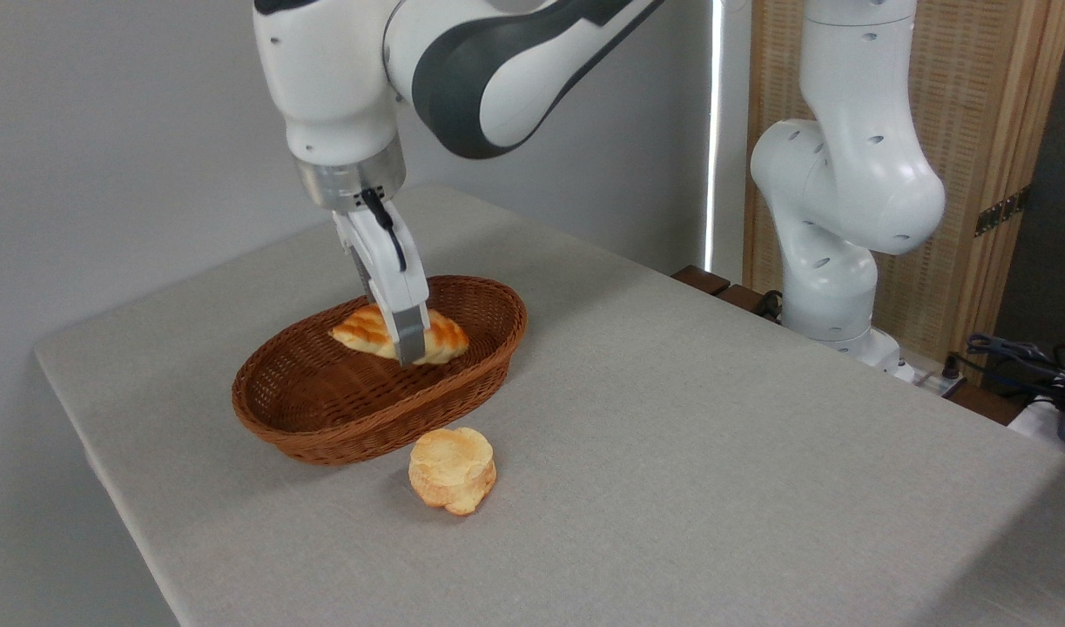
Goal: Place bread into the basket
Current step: 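Lower the twisted roll into the basket, then open the gripper and raise it away from the basket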
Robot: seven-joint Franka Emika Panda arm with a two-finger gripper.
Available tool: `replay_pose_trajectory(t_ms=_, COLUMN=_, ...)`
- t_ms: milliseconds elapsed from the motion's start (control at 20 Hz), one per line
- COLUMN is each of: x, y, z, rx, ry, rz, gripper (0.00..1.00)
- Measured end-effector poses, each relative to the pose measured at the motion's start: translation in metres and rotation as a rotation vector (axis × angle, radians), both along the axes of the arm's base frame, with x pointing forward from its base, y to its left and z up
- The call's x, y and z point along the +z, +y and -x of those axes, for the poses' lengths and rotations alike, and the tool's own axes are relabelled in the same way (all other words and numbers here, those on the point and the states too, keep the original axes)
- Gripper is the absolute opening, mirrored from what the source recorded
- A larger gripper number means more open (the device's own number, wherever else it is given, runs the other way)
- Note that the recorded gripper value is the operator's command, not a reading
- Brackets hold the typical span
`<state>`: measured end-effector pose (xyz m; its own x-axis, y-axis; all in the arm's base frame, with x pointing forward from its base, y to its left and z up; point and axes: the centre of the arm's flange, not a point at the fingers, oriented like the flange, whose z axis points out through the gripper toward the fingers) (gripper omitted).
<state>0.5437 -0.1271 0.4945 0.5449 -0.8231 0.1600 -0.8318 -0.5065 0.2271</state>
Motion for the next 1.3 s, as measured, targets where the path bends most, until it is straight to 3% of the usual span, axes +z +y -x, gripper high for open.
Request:
replay_pose_trajectory(t_ms=450, x=0.004, y=0.003, z=-0.004, rx=0.025, ry=-0.007, rz=-0.007, gripper=1.00)
replay_pose_trajectory(t_ms=700, x=0.036, y=0.025, z=-0.007, rx=0.053, ry=-0.080, rz=-0.081, gripper=1.00)
replay_pose_trajectory(t_ms=1050, x=0.074, y=0.108, z=-0.005, rx=0.166, ry=-0.153, rz=-0.166, gripper=1.00)
replay_pose_trajectory(t_ms=1300, x=0.077, y=0.110, z=-0.006, rx=0.293, ry=-0.140, rz=-0.208, gripper=1.00)
